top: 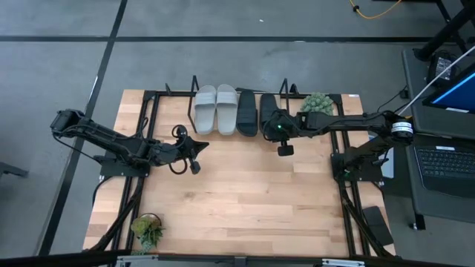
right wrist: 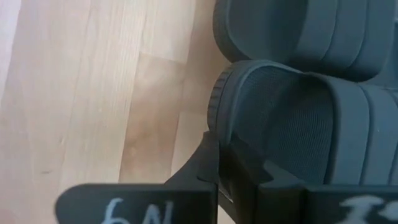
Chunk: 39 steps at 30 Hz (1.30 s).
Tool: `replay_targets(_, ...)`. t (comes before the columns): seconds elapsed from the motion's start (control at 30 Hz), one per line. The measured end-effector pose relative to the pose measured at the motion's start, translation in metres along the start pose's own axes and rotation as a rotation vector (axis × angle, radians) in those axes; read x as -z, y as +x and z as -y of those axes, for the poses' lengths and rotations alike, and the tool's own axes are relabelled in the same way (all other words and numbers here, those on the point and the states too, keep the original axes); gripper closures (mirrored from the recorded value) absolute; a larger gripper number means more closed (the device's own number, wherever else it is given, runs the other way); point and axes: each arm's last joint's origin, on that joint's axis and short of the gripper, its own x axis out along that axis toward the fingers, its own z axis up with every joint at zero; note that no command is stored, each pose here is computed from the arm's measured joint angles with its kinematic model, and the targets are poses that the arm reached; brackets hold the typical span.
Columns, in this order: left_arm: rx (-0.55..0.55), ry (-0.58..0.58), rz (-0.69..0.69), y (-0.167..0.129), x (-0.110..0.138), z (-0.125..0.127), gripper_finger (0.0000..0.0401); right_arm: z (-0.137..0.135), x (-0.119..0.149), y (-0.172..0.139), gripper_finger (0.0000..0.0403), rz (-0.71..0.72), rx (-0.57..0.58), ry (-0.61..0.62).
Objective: Pick and place slides into the shelf
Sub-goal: Put the black slide on the shelf
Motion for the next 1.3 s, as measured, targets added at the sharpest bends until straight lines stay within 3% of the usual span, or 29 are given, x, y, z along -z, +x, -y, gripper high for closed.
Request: replay_targets(1.3, 0.0, 0.0, 0.0, 0.0, 0.0, 0.0, 0.0397, 0.002, 0.004, 0.026, 0.0382, -0.039, -0.064, 0.017)
